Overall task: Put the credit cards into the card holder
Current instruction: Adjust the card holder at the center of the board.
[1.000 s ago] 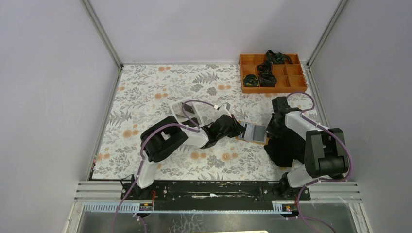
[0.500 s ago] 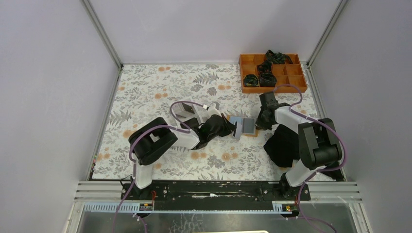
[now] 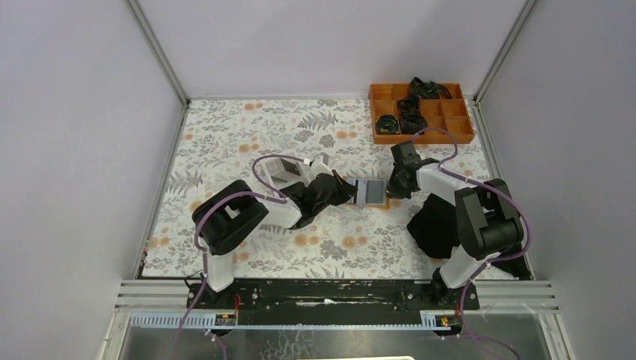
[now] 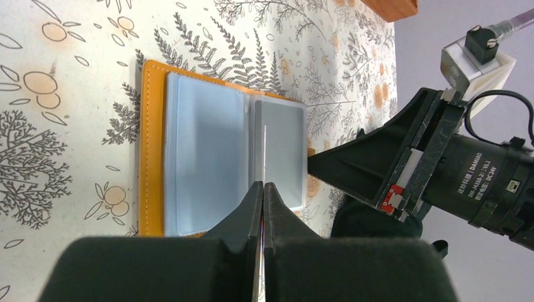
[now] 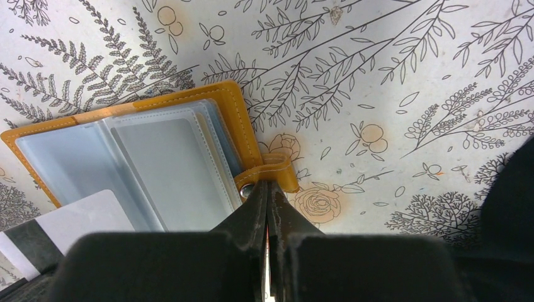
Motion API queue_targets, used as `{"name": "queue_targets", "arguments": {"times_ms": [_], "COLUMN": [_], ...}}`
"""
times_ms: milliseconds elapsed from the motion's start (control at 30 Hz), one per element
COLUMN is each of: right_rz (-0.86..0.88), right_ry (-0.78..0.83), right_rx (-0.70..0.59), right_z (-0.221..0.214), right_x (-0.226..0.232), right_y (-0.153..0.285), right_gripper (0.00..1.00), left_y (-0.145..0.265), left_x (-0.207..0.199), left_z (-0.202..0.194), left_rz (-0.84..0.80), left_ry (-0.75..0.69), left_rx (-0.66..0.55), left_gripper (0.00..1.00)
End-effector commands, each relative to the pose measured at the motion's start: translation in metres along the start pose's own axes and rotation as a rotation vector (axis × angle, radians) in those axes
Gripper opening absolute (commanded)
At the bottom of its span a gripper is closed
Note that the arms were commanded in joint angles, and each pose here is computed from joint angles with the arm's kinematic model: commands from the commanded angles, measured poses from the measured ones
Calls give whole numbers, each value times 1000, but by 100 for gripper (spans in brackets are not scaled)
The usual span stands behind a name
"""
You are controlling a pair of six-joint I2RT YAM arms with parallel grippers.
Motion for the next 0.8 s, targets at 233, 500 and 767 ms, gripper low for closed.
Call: {"name": "queue_targets", "arguments": {"times_ms": [233, 500, 767], "right_rz": [-71, -65, -65], "right_ry": [43, 52, 58], "right_rx": [167, 168, 172], "right_z": [-50, -50, -49], "right_x": [-16, -15, -15], "right_y": [-10, -12, -15], "right_gripper": [0, 0, 0], "left_y": [-16, -24, -29], "left_x": [-14, -15, -15], "left_z": [11, 10, 8], "left_rz": [-70, -74, -70], "left_ry": [0, 0, -2], "left_rx": [-50, -48, -40], "left_gripper": [0, 0, 0]}}
Point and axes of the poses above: each gripper's point midway between its finger pads, its own y axis back along the fingers, its own x axis along the line the jaws close on, z = x × y, the point moved 4 cm from there along y, back along the fingers, and after that the axes turned 12 degrees about y, right-handed, at the moved point
